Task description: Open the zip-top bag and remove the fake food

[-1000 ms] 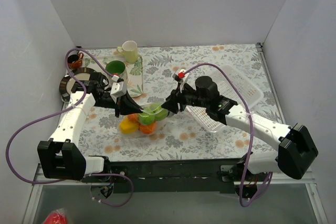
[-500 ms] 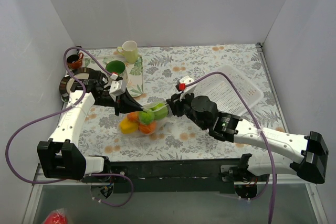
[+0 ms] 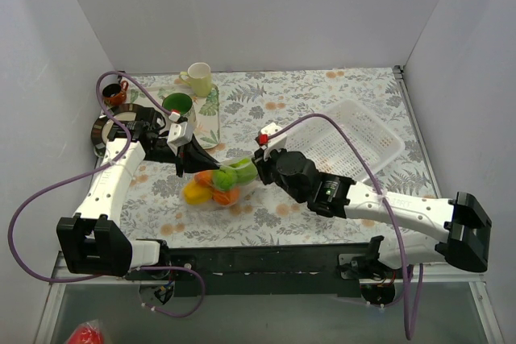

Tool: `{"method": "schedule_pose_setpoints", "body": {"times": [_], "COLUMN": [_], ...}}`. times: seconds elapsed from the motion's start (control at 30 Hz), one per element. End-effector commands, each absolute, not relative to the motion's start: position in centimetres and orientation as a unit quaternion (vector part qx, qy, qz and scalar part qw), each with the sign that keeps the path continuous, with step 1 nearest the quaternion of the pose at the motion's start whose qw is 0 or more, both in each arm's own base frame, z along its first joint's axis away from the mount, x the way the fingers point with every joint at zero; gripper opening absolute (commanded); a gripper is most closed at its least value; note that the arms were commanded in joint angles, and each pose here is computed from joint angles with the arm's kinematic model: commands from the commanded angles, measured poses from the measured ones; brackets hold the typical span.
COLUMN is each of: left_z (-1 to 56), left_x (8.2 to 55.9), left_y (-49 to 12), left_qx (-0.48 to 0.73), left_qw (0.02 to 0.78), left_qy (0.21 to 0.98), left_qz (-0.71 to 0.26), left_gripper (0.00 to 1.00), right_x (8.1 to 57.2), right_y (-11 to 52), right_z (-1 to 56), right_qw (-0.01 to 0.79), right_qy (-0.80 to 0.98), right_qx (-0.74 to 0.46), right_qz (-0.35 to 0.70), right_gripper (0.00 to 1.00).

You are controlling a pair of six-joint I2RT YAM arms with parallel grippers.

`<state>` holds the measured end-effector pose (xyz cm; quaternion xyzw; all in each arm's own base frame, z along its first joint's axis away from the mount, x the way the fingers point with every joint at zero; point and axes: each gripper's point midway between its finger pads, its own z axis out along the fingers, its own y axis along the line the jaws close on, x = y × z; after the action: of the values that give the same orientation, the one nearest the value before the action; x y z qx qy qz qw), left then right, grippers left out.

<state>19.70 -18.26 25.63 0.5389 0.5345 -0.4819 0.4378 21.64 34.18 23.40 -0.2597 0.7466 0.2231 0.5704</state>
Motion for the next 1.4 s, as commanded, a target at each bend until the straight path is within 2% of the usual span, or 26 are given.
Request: {"method": "schedule_pose_setpoints", "body": {"times": [0.0,0.1,0.2,0.4,0.53,0.6,0.63,0.73,0.83,1.27,1.33,1.37], "left_z": [28.1,28.2,28.2,27.9,28.2,28.4,28.4,28.0,27.0,21.7,21.3,21.1], "left_x": [19.0,18.9,18.8,18.7,18.6,18.4,18.4,18.2,18.3,20.9,20.7,20.6], "left_y": [-18.6,-18.6,-18.6,-18.6,-18.7,-18.8,-18.8,-18.7,-18.5,-18.3,-18.3,-18.3], "left_qx": [0.536,0.537,0.535,0.537,0.533,0.530,0.528,0.530,0.530,0.512,0.500,0.503], "left_qw": [0.458,0.461,0.461,0.459,0.462,0.463,0.462,0.460,0.448,0.410,0.396,0.394], "left_qy": [0.511,0.508,0.508,0.509,0.504,0.502,0.503,0.505,0.522,0.570,0.577,0.578], "left_qz": [-0.492,-0.492,-0.493,-0.493,-0.498,-0.502,-0.505,-0.502,-0.496,-0.495,-0.509,-0.508], "left_gripper": [0.00,0.00,0.00,0.00,0.00,0.03,0.12,0.23,0.30,0.27,0.35,0.45], "right_x": [22.0,22.0,21.8,20.3,19.0,18.5,18.2,17.8,17.8,16.0,15.8,15.8], "right_y": [36.1,37.2,38.4,40.4,41.5,41.8,41.9,41.4,40.3,39.0,38.9,38.8], "right_z": [27.0,26.7,26.5,25.7,24.3,23.8,22.9,21.1,18.9,10.8,9.8,9.5], "right_qw": [0.594,0.587,0.574,0.534,0.497,0.481,0.468,0.455,0.448,0.366,0.355,0.352], "right_qy": [0.722,0.724,0.725,0.729,0.736,0.739,0.745,0.752,0.765,0.801,0.805,0.807], "right_qx": [-0.235,-0.243,-0.252,-0.275,-0.303,-0.314,-0.324,-0.333,-0.339,-0.384,-0.389,-0.390], "right_qz": [0.265,0.271,0.285,0.327,0.346,0.351,0.348,0.341,0.316,0.278,0.273,0.271], "right_gripper": [0.23,0.25,0.32,0.54,0.73,0.77,0.79,0.82,0.85,0.91,0.91,0.92]}}
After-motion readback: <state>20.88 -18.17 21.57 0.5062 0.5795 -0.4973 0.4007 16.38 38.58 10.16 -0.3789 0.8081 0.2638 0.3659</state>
